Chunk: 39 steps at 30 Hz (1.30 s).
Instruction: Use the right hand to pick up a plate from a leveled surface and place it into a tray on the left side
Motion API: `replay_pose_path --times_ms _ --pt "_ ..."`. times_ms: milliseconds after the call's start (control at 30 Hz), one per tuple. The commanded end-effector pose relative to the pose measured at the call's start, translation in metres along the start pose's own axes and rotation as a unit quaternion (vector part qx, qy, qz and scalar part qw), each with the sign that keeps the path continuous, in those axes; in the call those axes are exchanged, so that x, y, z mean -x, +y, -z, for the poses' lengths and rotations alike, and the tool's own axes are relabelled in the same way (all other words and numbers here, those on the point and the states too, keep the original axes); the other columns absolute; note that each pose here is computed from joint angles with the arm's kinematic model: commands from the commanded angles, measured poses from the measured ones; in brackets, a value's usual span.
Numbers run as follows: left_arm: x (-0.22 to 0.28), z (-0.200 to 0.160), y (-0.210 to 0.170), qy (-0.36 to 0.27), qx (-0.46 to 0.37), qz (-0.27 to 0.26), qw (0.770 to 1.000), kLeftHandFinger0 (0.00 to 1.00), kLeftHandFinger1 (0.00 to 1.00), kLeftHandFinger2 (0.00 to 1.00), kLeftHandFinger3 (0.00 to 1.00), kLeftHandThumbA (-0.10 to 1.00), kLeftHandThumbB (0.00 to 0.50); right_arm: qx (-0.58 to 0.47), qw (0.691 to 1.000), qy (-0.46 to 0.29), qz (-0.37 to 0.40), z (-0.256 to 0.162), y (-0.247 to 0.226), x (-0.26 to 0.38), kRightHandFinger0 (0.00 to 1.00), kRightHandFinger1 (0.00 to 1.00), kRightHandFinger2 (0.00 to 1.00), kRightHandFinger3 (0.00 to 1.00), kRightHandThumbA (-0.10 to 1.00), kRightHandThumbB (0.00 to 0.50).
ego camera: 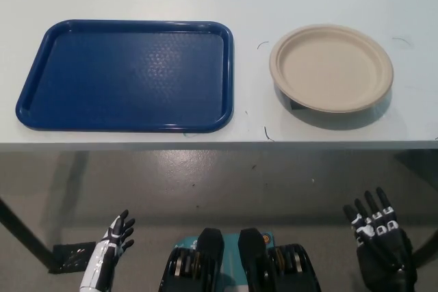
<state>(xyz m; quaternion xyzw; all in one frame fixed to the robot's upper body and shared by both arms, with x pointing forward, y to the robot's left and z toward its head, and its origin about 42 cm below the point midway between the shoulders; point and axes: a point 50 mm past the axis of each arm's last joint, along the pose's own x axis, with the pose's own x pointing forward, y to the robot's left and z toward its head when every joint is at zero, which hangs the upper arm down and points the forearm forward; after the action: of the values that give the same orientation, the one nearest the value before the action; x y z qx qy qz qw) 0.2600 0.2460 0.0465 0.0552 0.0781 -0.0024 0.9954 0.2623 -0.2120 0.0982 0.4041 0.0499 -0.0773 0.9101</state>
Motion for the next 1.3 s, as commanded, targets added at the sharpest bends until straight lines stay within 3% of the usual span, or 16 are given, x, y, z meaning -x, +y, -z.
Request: replay_pose_path --times_ms 0,767,1267 --pt "-0.005 -0.026 0.012 -0.116 -0.042 0.013 0.992 1.0 1.0 1.0 1.0 1.0 0.167 -0.235 0.967 -0.041 -0.09 -0.045 0.064 0.001 1.0 1.0 1.0 1.0 1.0 0.405" --pt "-0.012 -0.032 0.015 -0.134 -0.06 0.019 0.989 1.0 1.0 1.0 1.0 1.0 0.121 -0.257 0.964 -0.018 -0.061 -0.047 0.078 -0.022 1.0 1.0 1.0 1.0 1.0 0.358" --pt "-0.014 -0.033 0.016 -0.138 -0.053 0.018 0.989 1.0 1.0 1.0 1.0 0.93 0.156 -0.263 0.964 -0.005 -0.041 -0.036 0.072 -0.032 1.0 1.0 1.0 1.0 1.0 0.369"
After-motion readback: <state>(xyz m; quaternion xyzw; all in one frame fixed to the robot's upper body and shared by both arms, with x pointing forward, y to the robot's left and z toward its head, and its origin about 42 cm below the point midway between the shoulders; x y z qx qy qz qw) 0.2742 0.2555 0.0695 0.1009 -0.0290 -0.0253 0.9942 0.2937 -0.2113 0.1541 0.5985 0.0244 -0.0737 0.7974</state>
